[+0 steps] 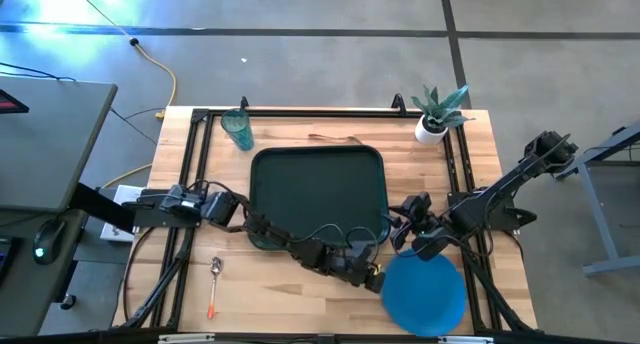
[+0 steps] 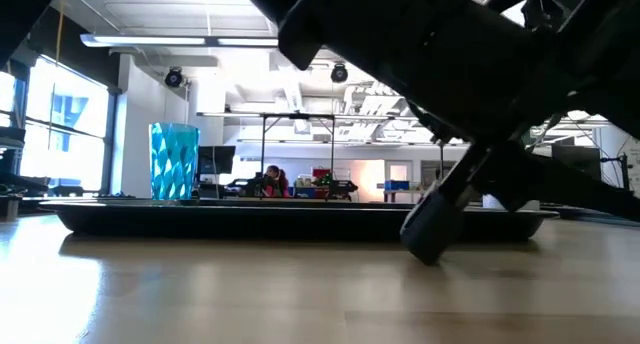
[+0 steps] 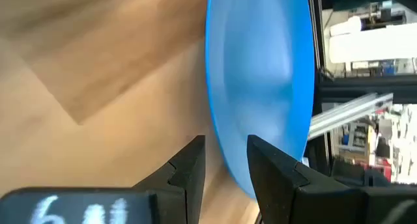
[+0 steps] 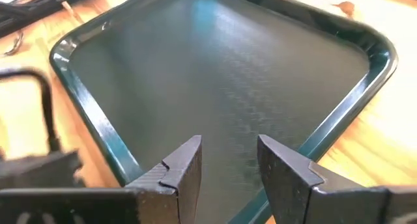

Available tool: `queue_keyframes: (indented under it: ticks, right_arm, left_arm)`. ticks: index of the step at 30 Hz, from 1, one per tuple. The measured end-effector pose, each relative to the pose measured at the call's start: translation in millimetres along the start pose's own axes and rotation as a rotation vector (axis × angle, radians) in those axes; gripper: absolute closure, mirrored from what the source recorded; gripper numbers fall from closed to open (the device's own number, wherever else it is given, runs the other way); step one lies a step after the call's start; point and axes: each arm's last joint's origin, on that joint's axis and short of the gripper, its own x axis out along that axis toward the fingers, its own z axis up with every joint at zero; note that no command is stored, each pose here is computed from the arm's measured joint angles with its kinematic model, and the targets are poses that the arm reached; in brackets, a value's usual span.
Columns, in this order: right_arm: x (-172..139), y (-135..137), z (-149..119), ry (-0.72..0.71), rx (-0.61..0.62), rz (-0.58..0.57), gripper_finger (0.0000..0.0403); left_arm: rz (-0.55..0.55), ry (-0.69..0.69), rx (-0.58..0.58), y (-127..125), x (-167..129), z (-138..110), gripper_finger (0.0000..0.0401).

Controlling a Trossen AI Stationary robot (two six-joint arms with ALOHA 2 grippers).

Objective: Pick and place plate/cup/fork/spoon on tray
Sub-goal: Put the blue plate on the serving tray

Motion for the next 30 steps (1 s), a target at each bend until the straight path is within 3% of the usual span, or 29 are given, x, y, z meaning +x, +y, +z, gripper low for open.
queue_keyframes:
  ticks: [9,14,17,22,27,30]
  right_arm:
    - [0.3,-1.2,-0.3,0.002,-0.009,-0.010,0.0265]
    - [-1.8,-1.6,0.7,0.045,-0.064,0.020,0.0265]
    - [-6.5,-0.2,1.0,0.166,-0.135,0.089,0.0265]
    - [-19.7,-1.5,2.3,0.395,-0.226,0.101,0.0265]
    - [-22.7,-7.0,-10.5,0.678,-0.199,0.107,0.0265]
    - [-24.0,-11.7,-21.2,0.806,-0.220,0.050,0.0265]
  left_arm:
    - [0.009,0.044,0.083,-5.7,-0.3,4.5,0.0298]
    - [0.004,0.093,0.143,-7.5,-0.9,2.4,0.0318]
    - [0.039,0.118,0.227,-10.4,-2.9,-1.3,0.0336]
    - [0.080,0.140,0.387,-20.2,-5.6,-1.1,0.0357]
    - [0.048,0.076,0.432,-30.8,-5.9,-1.2,0.0356]
    - [0.007,0.049,0.427,-36.0,-6.5,-0.1,0.0344]
